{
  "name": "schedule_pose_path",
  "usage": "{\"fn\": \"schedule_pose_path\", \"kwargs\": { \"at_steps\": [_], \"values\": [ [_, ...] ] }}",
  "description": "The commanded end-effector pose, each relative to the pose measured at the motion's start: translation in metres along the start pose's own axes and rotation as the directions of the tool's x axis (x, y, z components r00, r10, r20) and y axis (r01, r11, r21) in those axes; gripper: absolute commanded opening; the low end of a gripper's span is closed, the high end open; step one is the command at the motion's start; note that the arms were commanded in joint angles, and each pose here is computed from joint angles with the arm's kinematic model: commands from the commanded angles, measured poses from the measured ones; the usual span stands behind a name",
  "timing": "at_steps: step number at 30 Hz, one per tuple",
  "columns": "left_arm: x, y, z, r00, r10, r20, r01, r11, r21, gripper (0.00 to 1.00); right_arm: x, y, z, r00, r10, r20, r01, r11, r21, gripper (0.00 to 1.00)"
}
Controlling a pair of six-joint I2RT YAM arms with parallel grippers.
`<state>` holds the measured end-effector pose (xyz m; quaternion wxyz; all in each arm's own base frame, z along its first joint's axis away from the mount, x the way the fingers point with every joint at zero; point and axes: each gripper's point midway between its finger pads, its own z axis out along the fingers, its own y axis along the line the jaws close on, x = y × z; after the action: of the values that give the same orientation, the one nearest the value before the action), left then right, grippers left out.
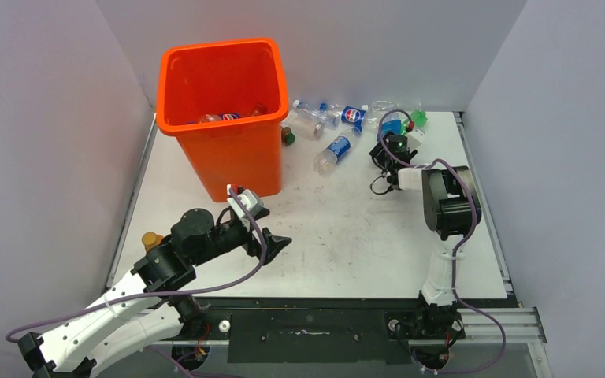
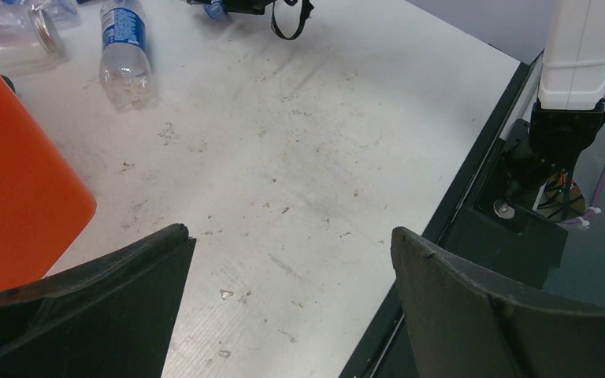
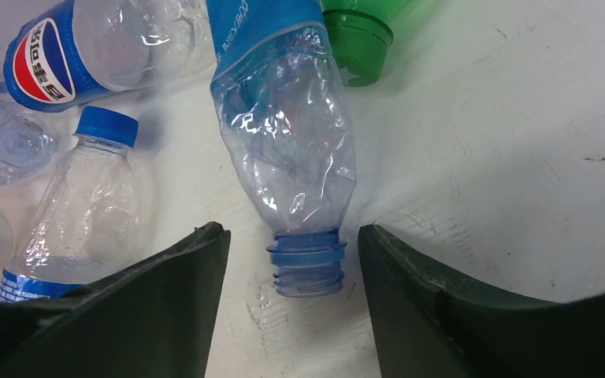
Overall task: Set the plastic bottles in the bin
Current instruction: Pick up the plastic bottle at the center of the board.
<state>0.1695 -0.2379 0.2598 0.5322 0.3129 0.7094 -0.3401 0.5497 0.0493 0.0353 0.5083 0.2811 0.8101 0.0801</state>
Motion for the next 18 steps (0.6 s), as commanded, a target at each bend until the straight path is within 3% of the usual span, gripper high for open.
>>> {"fn": "schedule_pose_path", "kwargs": {
  "at_steps": [1,12,18],
  "values": [
    [-0.026,-0.007,-0.004,0.997,-0.007,0.082,0.004,1.0,0.03,0.96,0.017,-0.008,0.006,0.999,-0.008,-0.052,0.008,1.0,0.015,0.57],
    [-0.026,-0.005,-0.005,0.996,0.001,0.086,-0.003,1.0,0.024,0.96,0.015,-0.002,-0.015,0.998,-0.033,-0.047,0.031,0.998,-0.054,0.07],
    [-0.034,-0.003,-0.011,0.99,0.002,0.139,-0.003,1.0,0.014,0.96,-0.003,0.023,-0.078,0.994,0.112,-0.008,-0.112,0.978,-0.175,0.05]
  ]
}}
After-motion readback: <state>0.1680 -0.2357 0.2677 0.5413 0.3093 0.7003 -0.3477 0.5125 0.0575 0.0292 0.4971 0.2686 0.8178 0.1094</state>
